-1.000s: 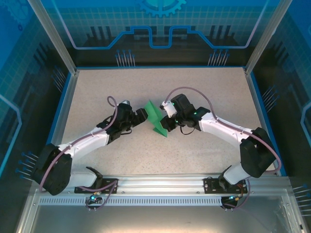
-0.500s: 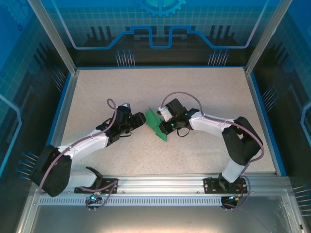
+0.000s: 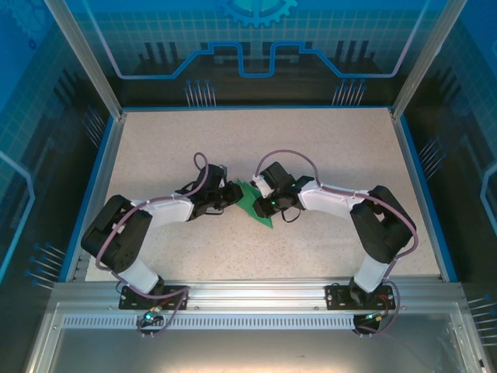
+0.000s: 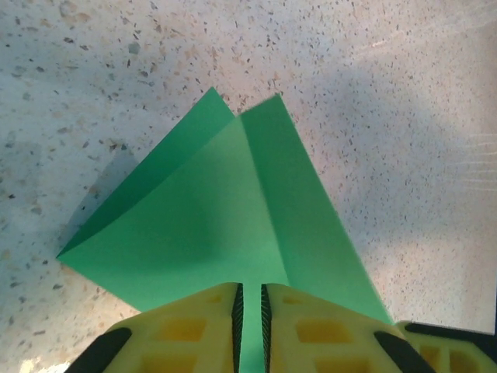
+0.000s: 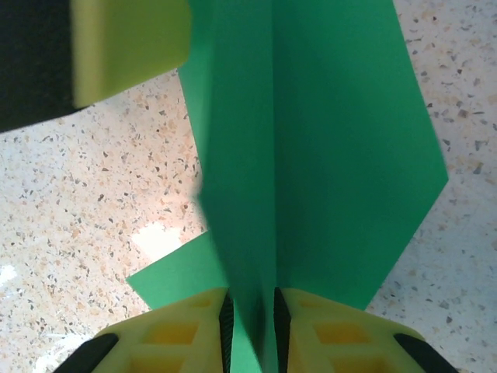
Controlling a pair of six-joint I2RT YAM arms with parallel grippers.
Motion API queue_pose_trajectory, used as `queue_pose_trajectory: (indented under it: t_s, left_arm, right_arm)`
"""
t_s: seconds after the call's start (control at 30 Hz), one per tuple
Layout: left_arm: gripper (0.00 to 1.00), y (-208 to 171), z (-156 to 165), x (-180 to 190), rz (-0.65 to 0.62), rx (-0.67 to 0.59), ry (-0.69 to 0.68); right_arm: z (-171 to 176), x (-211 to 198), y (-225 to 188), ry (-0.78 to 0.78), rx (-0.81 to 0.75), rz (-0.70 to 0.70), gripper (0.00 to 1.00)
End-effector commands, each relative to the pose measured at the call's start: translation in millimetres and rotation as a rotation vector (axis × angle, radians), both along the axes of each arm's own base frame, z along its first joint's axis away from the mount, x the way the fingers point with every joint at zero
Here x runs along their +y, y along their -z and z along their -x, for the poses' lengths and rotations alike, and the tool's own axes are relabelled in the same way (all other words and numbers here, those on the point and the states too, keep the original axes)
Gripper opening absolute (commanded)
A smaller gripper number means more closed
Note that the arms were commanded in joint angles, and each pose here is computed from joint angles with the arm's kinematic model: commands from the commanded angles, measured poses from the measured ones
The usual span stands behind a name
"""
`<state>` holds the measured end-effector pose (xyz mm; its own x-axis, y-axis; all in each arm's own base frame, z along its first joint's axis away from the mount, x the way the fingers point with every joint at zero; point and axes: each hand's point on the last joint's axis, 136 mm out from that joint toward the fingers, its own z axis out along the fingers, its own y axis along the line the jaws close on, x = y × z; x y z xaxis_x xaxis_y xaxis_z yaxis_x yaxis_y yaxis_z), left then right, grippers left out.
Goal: Fold a paper plane with a square sheet of paper (pick it up from the middle)
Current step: Fourth fold the wing at the center of the table.
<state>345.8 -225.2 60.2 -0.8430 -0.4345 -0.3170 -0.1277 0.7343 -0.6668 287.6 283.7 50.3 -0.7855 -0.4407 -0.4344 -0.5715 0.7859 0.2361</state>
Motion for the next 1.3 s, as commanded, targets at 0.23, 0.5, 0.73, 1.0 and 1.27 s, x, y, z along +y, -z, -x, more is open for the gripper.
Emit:
queue_pose_trajectory:
  t_s: [0.23,0.5,0.73,1.0,1.27]
  left_arm:
    - [0.08,19,-4,-1,-0.03,0.057,0.009]
    - [0.04,28,-6,-3,-0.041,0.074,0.013]
    - [0.07,22,-8,-2,-0.038,0.06,0.007]
    - [0.15,11,-2,0,0.005,0.057,-0.027]
    - [0.22,7,1,-1,0.051,0.073,-0.055]
  right_arm:
    - [12,-11,18,0.01,0.015,0.135,0.24]
    - [9,-8,26,0.017,0.007,0.184,0.2]
    - [4,-14,24,0.064,-0.035,0.236,0.11]
    - [-2,-22,13,0.131,-0.114,0.267,0.05]
    - [7,-9,8,0.106,-0.076,0.189,0.13]
